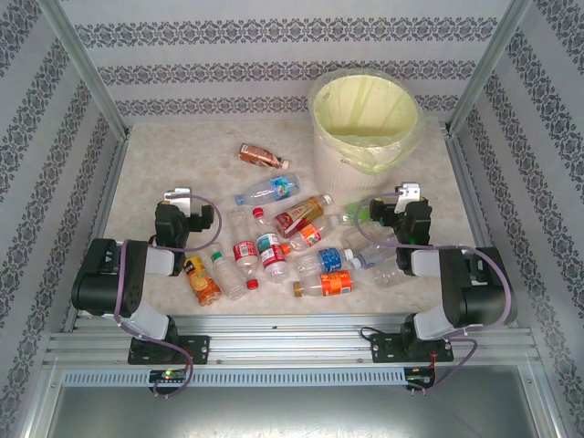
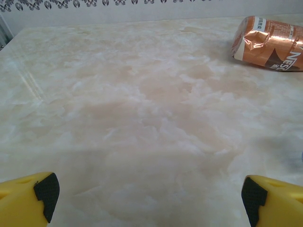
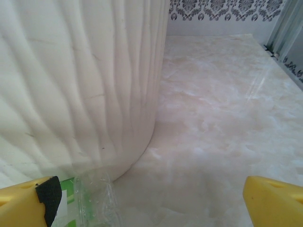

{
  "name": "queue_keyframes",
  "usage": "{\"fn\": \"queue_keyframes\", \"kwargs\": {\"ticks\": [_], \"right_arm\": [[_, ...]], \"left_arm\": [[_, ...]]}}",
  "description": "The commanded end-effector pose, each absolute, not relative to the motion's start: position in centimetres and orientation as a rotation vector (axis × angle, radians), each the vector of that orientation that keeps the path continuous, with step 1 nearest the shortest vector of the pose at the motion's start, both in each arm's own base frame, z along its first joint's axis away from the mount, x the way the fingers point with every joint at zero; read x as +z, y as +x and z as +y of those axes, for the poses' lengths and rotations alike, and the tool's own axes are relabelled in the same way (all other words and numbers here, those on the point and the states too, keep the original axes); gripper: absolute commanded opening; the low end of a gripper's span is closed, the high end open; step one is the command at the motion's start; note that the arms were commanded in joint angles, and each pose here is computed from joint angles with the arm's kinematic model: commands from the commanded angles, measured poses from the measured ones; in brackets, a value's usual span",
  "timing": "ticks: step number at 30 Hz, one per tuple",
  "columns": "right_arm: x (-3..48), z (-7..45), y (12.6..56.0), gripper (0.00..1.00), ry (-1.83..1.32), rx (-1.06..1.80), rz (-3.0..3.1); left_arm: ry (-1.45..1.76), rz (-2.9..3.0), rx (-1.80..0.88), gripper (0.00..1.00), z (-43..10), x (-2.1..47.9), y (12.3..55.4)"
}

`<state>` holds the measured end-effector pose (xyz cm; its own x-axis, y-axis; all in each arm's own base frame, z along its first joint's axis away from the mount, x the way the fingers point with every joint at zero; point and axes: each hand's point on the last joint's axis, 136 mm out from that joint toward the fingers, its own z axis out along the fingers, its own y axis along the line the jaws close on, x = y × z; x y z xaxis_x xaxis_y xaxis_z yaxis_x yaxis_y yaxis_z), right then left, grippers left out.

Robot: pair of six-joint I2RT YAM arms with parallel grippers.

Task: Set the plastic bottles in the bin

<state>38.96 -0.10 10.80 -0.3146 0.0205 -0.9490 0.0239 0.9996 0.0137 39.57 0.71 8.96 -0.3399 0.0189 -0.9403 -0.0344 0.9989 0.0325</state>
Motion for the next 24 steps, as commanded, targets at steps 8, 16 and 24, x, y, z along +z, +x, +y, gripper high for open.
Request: {"fn": "queue_keyframes", "kwargs": {"ticks": [8, 16, 24], "right_arm": [[16.0, -1.1, 35.5, 0.98, 0.208, -0.037, 1.873], [18.1, -1.2, 31.3, 0.98, 0.469, 0.064, 1.969], [17.5, -5.1, 24.4, 0.98, 0.936, -0.124, 2.131]], "left_arm": [[-0.055, 1.884, 0.074, 1.0, 0.2, 14.6, 37.9], [-0.094, 1.994, -0.21, 1.0, -6.0, 18.8, 37.0], [0.168, 2.103, -0.591, 1.0, -17.1, 23.0, 34.7]]}}
